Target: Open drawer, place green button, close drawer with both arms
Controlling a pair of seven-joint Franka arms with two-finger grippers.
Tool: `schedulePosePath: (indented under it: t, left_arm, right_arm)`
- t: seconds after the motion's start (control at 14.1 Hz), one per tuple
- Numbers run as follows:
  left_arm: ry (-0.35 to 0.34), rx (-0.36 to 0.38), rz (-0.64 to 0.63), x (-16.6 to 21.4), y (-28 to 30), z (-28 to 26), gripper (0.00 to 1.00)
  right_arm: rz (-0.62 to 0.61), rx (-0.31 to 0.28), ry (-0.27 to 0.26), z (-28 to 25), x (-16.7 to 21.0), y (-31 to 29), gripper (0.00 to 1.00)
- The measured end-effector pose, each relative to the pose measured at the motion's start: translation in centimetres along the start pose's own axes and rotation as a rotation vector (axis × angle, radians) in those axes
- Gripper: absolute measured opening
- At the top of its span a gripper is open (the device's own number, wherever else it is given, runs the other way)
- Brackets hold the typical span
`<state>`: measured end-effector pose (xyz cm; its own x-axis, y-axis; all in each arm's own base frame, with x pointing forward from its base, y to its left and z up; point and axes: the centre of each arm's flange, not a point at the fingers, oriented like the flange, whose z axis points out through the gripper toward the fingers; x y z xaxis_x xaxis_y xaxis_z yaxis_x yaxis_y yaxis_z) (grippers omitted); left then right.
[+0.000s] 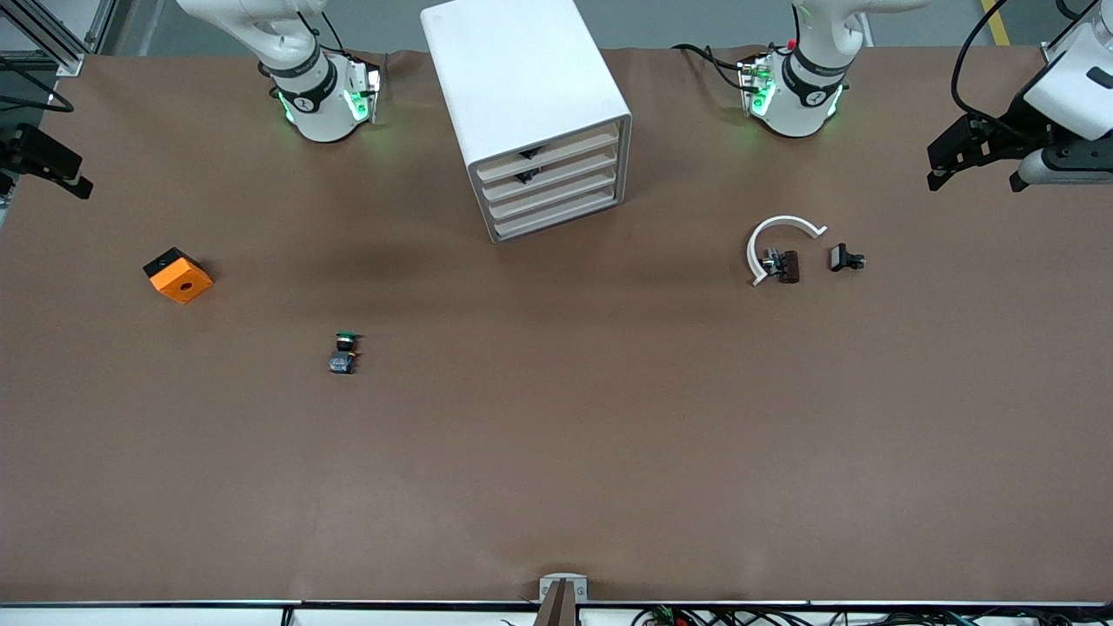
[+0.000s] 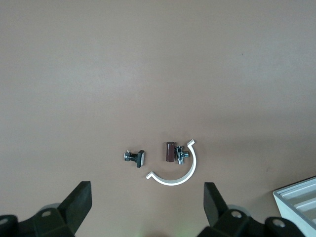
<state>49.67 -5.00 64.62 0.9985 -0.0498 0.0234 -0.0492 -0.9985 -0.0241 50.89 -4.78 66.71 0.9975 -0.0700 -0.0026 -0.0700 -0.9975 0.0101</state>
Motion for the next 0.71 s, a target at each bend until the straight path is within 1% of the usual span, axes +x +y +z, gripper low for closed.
schedulePosePath:
  t: [0.43,0.57,0.71]
  left_arm:
    - [-0.008,0.0,-0.001,0.1,-0.1,0.3,1.0]
    - [-0.03,-0.004,0.001,0.3,-0.1,1.0,1.0]
    - [-0.07,-0.044,0.006,0.8,0.3,2.2,1.0]
  right_arm:
    - [0.0,0.0,0.0,0.0,0.0,0.0,1.0]
    - [0.0,0.0,0.0,0.0,0.0,0.0,1.0]
    - [0.0,0.0,0.0,0.0,0.0,0.0,1.0]
